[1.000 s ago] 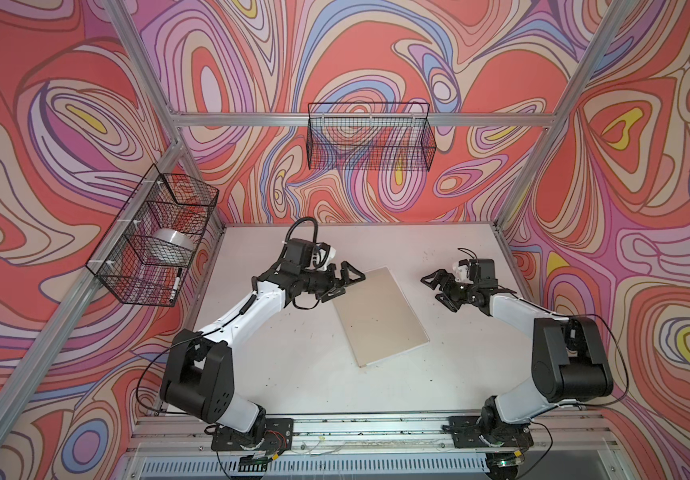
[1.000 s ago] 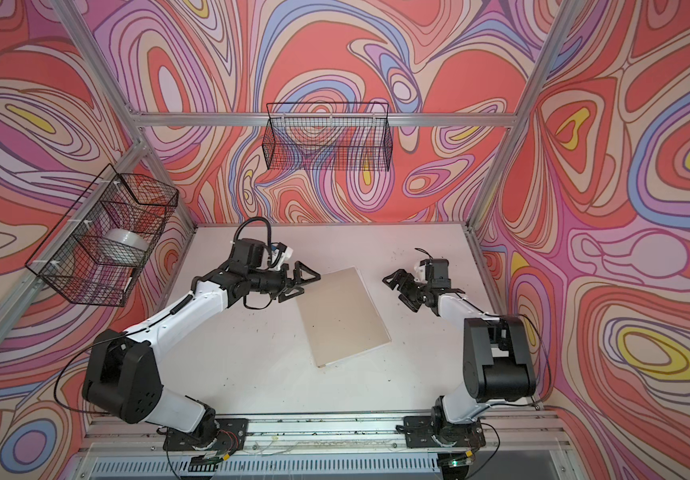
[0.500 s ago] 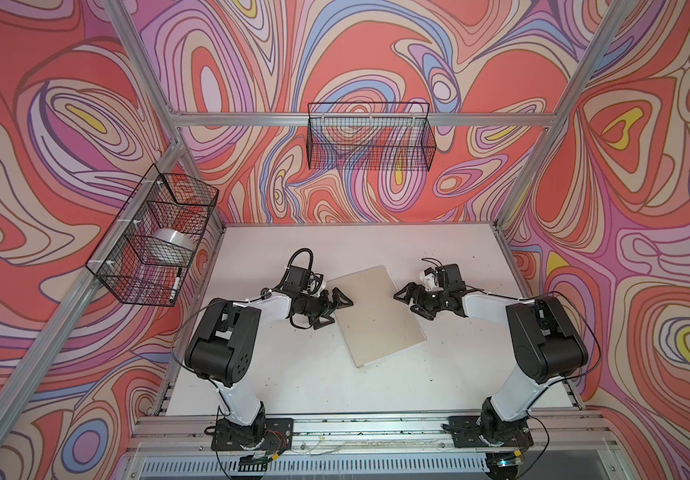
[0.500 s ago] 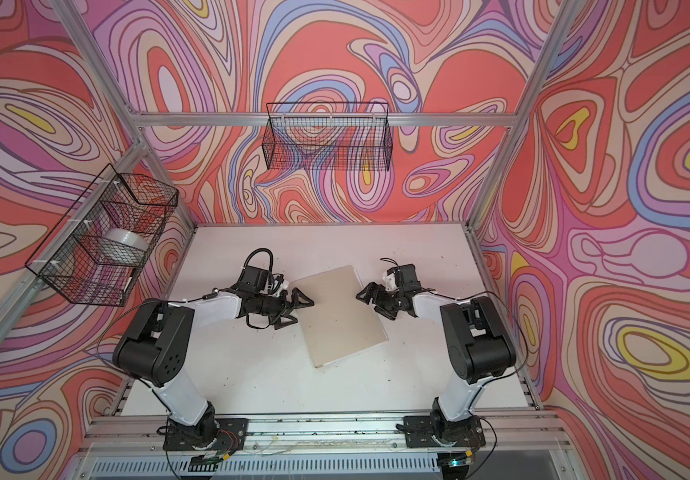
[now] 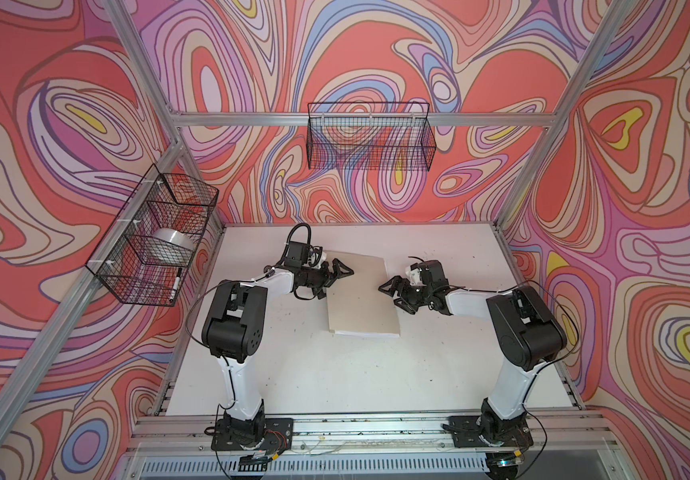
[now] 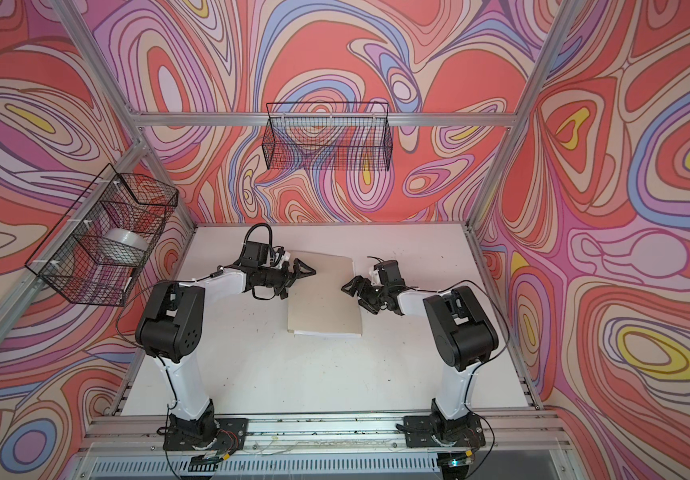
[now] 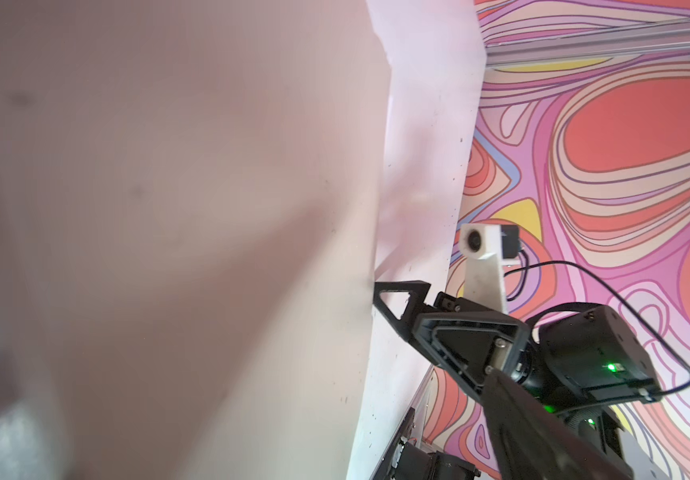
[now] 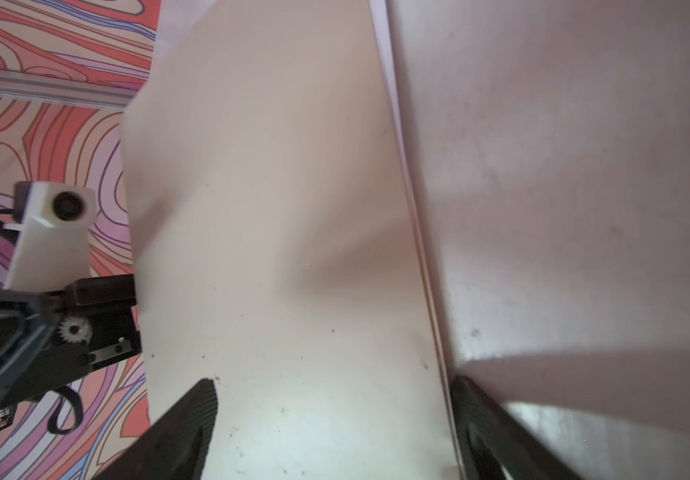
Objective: Put the files into the folder
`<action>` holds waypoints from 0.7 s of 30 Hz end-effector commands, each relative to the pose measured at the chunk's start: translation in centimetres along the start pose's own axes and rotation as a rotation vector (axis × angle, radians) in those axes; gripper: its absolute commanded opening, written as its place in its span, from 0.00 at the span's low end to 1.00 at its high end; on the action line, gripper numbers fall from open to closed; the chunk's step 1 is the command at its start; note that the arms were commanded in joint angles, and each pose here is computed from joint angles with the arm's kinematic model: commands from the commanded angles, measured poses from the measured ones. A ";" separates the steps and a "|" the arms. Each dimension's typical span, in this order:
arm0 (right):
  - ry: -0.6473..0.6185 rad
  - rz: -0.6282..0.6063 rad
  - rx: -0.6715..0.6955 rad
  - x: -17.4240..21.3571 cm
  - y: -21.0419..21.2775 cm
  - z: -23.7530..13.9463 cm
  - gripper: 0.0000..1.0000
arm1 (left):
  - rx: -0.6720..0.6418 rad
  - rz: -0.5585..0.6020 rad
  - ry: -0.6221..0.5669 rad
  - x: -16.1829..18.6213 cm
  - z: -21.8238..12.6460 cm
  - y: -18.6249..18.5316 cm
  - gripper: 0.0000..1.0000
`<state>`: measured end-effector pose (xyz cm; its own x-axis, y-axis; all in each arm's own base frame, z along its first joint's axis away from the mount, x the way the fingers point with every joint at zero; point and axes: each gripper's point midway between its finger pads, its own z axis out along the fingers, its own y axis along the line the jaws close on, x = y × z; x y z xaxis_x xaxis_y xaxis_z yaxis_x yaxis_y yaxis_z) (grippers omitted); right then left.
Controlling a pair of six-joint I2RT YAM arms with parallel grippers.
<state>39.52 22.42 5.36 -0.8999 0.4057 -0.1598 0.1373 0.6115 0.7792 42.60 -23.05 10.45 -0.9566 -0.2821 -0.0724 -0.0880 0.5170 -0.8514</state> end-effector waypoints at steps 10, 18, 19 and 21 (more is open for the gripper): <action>-0.169 -0.016 0.232 -2.2 -1.7 -3.6 0.98 | -0.297 -0.081 -0.110 -3.5 -6.7 6.3 1.00; -0.460 -0.170 0.284 -7.7 1.8 -13.6 0.98 | -0.483 0.176 -0.383 -4.1 -17.0 1.6 1.00; -0.525 -0.197 0.340 -8.6 1.6 -15.3 0.98 | -0.496 0.205 -0.473 -4.0 -18.4 1.4 1.00; -0.664 -0.242 0.491 -10.2 0.4 -18.7 0.98 | -0.534 0.236 -0.657 -3.9 -21.0 1.8 1.00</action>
<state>41.21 11.15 17.52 -0.6204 0.5303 -0.5778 0.1639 0.8082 0.5657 41.38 -7.44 19.67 -0.7520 -0.4353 -0.4950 -0.1252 0.8316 -0.5411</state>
